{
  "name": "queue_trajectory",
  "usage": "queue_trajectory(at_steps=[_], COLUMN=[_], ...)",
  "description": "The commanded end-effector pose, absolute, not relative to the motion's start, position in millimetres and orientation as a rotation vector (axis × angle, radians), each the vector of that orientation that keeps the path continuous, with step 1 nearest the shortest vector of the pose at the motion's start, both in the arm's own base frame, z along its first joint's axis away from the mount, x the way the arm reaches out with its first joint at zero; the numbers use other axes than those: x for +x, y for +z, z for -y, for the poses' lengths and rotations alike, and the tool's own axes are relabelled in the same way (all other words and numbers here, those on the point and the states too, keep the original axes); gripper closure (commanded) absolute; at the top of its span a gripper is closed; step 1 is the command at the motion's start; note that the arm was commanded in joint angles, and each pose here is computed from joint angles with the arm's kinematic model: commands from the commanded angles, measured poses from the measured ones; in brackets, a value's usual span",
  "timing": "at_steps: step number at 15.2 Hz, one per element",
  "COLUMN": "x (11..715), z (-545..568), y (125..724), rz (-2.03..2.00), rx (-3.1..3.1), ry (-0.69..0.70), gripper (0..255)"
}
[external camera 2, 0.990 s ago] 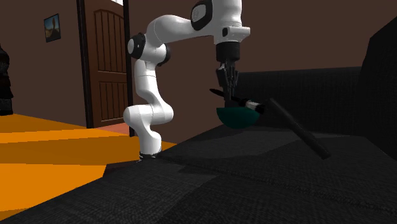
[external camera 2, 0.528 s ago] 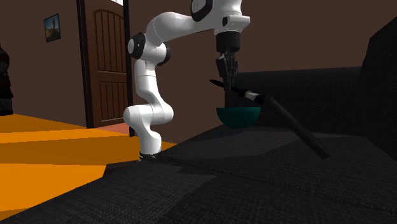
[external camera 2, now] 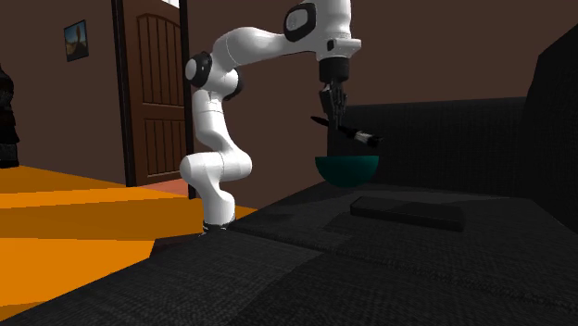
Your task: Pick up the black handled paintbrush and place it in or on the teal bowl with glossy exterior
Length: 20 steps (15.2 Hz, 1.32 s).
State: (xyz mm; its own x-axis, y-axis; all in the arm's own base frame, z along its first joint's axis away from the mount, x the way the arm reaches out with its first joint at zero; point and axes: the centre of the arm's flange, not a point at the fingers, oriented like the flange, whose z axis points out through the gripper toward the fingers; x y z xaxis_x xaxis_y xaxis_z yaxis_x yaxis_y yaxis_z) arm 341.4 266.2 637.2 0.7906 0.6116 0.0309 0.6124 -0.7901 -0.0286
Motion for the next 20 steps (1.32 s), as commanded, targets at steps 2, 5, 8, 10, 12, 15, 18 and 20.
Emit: queue_trajectory(at_steps=[2, 5, 8, 10, 12, 15, 18, 20], x=[310, 277, 245, 229, 229, 229, 229, 229], z=[-293, -315, -338, -349, -349, -349, -349, -349], y=[638, 638, 639, 634, 624, 608, 592, 581], rz=[1.003, 1.003, 1.003, 1.003, 1.003, 1.003, 1.003, 1.003], rx=[-2.938, -2.938, -2.938, -2.938, -2.938, -2.938, -2.938, -2.938], ry=[-0.031, -0.031, -0.031, -0.031, -0.031, -0.031, -0.031, -0.031], gripper=[255, 255, 255, 255, 255, 255, 255, 255])
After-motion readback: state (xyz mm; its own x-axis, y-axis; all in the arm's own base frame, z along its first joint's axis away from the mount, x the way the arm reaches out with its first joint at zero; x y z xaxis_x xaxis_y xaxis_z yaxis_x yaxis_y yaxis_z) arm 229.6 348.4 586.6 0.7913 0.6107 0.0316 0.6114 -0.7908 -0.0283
